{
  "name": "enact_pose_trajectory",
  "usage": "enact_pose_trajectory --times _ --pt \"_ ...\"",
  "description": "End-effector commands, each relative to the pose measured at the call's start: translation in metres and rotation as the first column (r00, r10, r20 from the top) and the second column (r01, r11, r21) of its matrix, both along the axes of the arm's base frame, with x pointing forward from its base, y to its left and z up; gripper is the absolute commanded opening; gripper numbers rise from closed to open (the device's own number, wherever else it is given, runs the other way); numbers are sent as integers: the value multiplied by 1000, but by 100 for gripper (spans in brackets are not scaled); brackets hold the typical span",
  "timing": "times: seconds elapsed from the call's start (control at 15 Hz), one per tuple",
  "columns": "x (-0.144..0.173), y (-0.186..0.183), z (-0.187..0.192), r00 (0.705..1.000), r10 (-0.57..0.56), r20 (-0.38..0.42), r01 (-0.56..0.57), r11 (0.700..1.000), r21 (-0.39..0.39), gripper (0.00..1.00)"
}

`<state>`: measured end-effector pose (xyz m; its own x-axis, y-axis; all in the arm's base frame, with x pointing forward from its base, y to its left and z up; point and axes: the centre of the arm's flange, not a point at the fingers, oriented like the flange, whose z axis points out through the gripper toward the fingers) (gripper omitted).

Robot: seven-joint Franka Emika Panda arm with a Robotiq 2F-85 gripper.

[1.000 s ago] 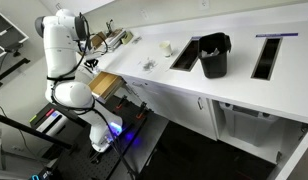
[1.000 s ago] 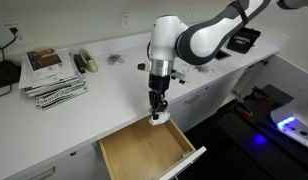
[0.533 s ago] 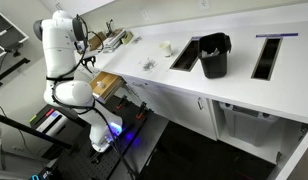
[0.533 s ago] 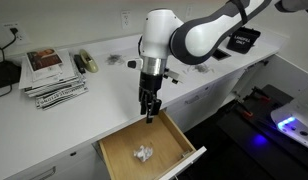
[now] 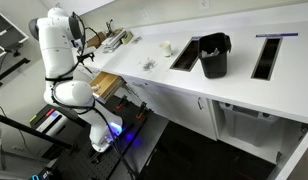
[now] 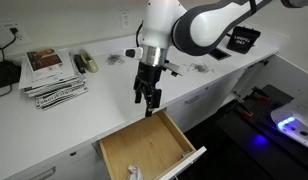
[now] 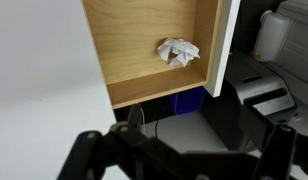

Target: Pick up the trash paper, put it in the drawer and close it

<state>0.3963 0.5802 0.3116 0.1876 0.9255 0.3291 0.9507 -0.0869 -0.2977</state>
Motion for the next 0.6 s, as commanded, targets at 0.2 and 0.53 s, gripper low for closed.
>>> enact_pose_trajectory --times 0.2,0.53 --pt "-1 -1 -2 1000 2 -2 -2 1000 -4 100" --pt "-71 35 1 983 176 -48 -182 965 -189 100"
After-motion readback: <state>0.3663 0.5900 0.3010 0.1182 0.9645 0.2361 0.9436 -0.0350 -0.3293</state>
